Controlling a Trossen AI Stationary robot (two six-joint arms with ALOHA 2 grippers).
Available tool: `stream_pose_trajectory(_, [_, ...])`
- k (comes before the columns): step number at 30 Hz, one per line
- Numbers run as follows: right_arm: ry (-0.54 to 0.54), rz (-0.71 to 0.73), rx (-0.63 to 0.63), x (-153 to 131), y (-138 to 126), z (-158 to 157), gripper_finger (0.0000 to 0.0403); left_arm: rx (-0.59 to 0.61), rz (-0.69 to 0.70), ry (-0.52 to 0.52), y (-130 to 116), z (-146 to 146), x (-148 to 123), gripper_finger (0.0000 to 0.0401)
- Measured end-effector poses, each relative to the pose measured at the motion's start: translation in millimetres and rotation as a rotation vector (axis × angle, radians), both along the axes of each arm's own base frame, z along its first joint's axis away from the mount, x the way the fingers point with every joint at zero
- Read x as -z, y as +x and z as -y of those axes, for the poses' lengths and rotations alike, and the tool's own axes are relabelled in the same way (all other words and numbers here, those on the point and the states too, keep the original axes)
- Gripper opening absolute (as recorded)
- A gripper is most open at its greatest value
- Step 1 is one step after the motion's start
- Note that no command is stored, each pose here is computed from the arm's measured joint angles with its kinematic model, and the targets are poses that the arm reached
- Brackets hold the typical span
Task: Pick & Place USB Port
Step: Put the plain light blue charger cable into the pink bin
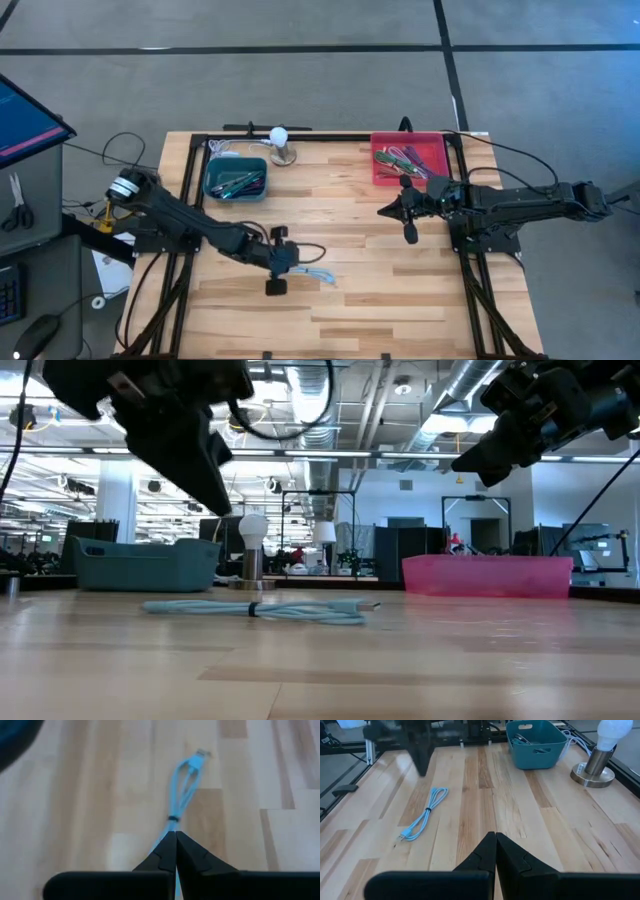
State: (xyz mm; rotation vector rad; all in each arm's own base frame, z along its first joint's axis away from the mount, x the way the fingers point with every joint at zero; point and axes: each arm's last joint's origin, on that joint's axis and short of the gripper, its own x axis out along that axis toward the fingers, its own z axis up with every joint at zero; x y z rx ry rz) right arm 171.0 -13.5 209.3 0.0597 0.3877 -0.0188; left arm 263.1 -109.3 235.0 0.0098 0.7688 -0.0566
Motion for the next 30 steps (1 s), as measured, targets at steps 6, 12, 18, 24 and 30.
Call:
stream_pose_trajectory(6, [0.0, 0.0, 0.0, 0.0, 0.0, 0.0, 0.0, 0.028, -0.063, -0.011, 14.4, 7.2, 25.4, 0.0037])
stream_pose_trajectory(12, [0.0, 0.0, 0.0, 0.0, 0.0, 0.0, 0.0, -0.003, -0.072, -0.03, 18.2, 5.6, 30.0, 0.0107])
stream_pose_trajectory(18, [0.0, 0.0, 0.0, 0.0, 0.0, 0.0, 0.0, -0.023, -0.025, -0.047, 24.1, 0.5, 26.7, 0.017])
stream_pose_trajectory(24, [0.0, 0.0, 0.0, 0.0, 0.0, 0.0, 0.0, -0.033, -0.017, -0.046, 26.0, -3.2, 26.3, 0.0186])
stream_pose_trajectory(30, [0.0, 0.0, 0.0, 0.0, 0.0, 0.0, 0.0, -0.03, -0.003, -0.054, 27.8, -2.1, 26.0, 0.0167])
